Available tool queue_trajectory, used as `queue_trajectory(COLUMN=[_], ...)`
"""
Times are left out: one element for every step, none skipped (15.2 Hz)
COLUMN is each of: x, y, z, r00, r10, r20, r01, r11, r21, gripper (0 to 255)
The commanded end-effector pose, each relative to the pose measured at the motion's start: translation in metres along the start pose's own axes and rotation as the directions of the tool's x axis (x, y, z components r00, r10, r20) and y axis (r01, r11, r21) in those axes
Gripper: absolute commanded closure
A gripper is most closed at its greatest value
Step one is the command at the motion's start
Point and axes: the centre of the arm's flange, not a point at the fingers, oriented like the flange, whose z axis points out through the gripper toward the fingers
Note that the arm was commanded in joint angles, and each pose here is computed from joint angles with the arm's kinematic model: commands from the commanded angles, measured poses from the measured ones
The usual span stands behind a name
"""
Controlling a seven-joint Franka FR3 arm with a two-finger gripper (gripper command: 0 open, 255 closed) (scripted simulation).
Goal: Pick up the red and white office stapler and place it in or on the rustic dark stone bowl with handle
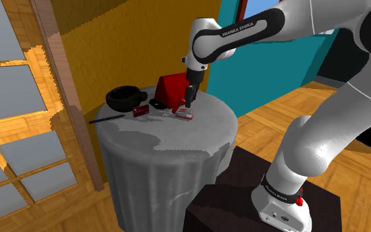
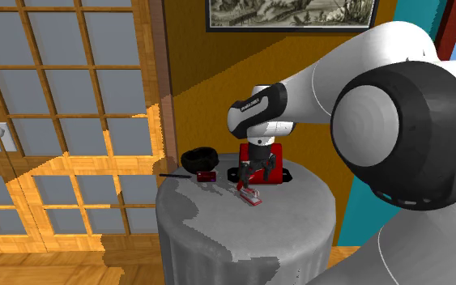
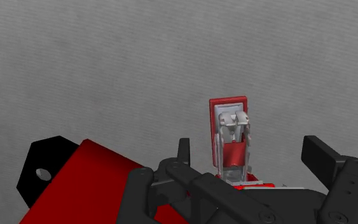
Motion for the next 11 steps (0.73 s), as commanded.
queue_trajectory(x=[0.004,0.004,0.004,0.004,0.004,0.004,0.004,0.004,0.004,0.004,0.004], y=[0.001,0.001,0.001,0.001,0.001,0.001,0.001,0.001,0.001,0.001,0.001], z=[0.014,0.019,0.024,0.029,0.035,0.04,0.043,0.043,0.043,0.043,0.043], r00=[1.0,1.0,1.0,1.0,1.0,1.0,1.0,1.0,1.0,1.0,1.0], r10=[-0.006,-0.006,-0.006,-0.006,-0.006,-0.006,-0.006,-0.006,-0.006,-0.006,-0.006], r20=[-0.001,-0.001,-0.001,-0.001,-0.001,-0.001,-0.001,-0.001,-0.001,-0.001,-0.001], r01=[0.006,0.006,0.006,0.006,0.006,0.006,0.006,0.006,0.006,0.006,0.006], r11=[1.0,1.0,1.0,1.0,1.0,1.0,1.0,1.0,1.0,1.0,1.0], r21=[0.001,0.001,0.001,0.001,0.001,0.001,0.001,0.001,0.001,0.001,0.001], gripper=[0,0,0,0,0,0,0,0,0,0,0])
